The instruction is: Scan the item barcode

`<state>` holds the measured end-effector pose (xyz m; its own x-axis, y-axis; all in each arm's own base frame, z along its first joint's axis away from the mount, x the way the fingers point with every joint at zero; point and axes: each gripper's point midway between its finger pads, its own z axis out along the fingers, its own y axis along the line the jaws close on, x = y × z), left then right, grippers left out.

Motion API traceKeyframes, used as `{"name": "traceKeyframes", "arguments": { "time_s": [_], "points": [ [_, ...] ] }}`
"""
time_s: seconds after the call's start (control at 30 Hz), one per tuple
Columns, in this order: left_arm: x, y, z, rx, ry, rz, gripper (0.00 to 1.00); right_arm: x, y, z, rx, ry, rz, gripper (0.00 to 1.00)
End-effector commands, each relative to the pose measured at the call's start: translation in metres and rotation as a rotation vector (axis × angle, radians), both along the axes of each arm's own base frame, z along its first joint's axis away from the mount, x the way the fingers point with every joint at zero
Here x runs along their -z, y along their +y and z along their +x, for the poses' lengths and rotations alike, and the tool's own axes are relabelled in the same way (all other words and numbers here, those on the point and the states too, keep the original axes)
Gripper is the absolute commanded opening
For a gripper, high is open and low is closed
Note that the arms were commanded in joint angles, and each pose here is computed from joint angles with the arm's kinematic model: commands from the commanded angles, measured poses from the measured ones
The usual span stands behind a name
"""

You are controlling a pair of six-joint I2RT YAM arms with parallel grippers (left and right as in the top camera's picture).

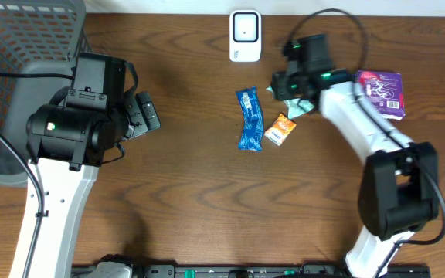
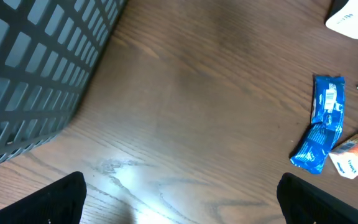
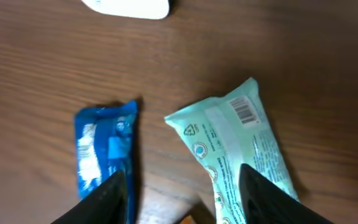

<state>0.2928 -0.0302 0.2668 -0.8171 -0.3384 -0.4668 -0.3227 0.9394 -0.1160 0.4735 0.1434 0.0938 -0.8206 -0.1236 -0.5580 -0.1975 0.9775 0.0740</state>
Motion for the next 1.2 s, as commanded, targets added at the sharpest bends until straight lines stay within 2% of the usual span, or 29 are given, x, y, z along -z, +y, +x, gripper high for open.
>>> {"name": "traceKeyframes", "arguments": {
  "time_s": [0.0, 0.13, 0.2, 0.53, 0.63, 0.8, 0.87, 1.03, 1.17],
  "points": [
    [-0.004, 0.004, -0.001, -0.006, -0.013, 0.015, 0.98, -0.002, -0.035, 0.002, 0.123, -0.095, -0.332, 0.53],
    [-0.004, 0.004, -0.001, -0.006, -0.013, 0.015, 0.98, 0.023, -0.029, -0.002, 0.067, -0.064, -0.417, 0.55],
    [-0.004, 0.004, -0.001, -0.006, -0.013, 0.015, 0.98, 0.04, -0.031, -0.003, 0.056, -0.033, -0.441, 0.6],
    [-0.004, 0.004, -0.001, -0.006, -0.013, 0.015, 0.98, 0.096, -0.039, -0.007, 0.01, 0.052, -0.542, 0.63],
    [-0.004, 0.004, -0.001, -0.006, -0.013, 0.015, 0.98, 0.1, -0.043, -0.006, 0.018, 0.06, -0.544, 0.53],
    [-0.004, 0.004, -0.001, -0.006, -0.013, 0.015, 0.98, 0.103, -0.054, -0.004, 0.035, 0.076, -0.523, 0.12],
    [-0.004, 0.004, -0.001, -0.006, -0.013, 0.015, 0.98, 0.107, -0.054, -0.005, 0.028, 0.094, -0.477, 0.01],
    [-0.004, 0.004, -0.001, -0.006, -0.013, 0.015, 0.98, 0.111, -0.047, -0.008, 0.073, 0.162, -0.245, 0.01],
    [-0.004, 0.004, -0.001, -0.006, -0.013, 0.015, 0.98, 0.087, -0.033, 0.001, 0.095, 0.177, -0.007, 0.01]
  ]
}}
